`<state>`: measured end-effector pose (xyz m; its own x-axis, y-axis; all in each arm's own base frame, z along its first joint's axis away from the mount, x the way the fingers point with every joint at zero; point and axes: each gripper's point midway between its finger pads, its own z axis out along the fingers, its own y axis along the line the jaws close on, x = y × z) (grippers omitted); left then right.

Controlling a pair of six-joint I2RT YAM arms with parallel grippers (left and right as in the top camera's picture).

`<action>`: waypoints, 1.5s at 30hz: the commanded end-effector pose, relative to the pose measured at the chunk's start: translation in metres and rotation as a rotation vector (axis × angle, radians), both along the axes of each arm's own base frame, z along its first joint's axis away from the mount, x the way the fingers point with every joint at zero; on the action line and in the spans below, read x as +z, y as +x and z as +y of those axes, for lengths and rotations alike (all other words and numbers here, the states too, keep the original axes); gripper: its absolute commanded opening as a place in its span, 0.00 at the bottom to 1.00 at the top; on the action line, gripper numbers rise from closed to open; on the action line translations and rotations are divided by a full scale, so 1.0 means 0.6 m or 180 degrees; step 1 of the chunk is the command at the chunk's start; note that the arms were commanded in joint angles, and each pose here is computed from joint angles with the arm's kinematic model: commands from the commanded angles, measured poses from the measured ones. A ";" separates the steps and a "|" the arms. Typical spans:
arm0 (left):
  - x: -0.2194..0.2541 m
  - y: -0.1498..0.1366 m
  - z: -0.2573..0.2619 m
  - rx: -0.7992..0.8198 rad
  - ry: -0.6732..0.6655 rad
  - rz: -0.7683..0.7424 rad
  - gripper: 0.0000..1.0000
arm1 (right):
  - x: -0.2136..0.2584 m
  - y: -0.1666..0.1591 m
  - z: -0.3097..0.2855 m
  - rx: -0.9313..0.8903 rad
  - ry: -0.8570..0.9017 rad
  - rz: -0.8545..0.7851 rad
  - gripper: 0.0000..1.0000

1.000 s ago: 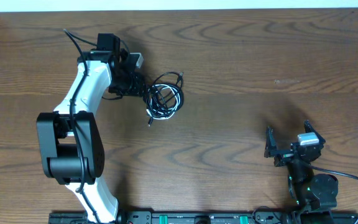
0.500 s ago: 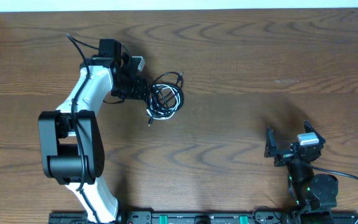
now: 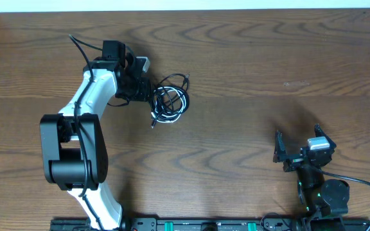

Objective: Untangle cables

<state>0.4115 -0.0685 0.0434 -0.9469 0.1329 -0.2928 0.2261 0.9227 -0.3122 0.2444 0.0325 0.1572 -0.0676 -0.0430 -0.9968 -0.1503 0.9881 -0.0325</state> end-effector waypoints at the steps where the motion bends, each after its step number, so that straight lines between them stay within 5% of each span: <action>1: -0.008 -0.002 -0.004 -0.0048 -0.0031 0.0014 0.32 | -0.001 0.000 -0.002 -0.0020 0.0017 0.0006 0.99; 25: -0.050 -0.005 -0.004 -0.0012 -0.0038 0.0184 0.22 | -0.001 0.000 -0.002 -0.0021 0.0019 0.0006 0.99; 32: -0.049 -0.001 -0.004 0.0032 -0.0049 0.0171 0.13 | -0.001 0.000 -0.002 -0.0021 0.0019 0.0006 0.99; 45: -0.080 -0.008 -0.003 0.0122 -0.0069 0.0119 0.17 | -0.001 0.000 -0.002 -0.0020 0.0019 0.0006 0.99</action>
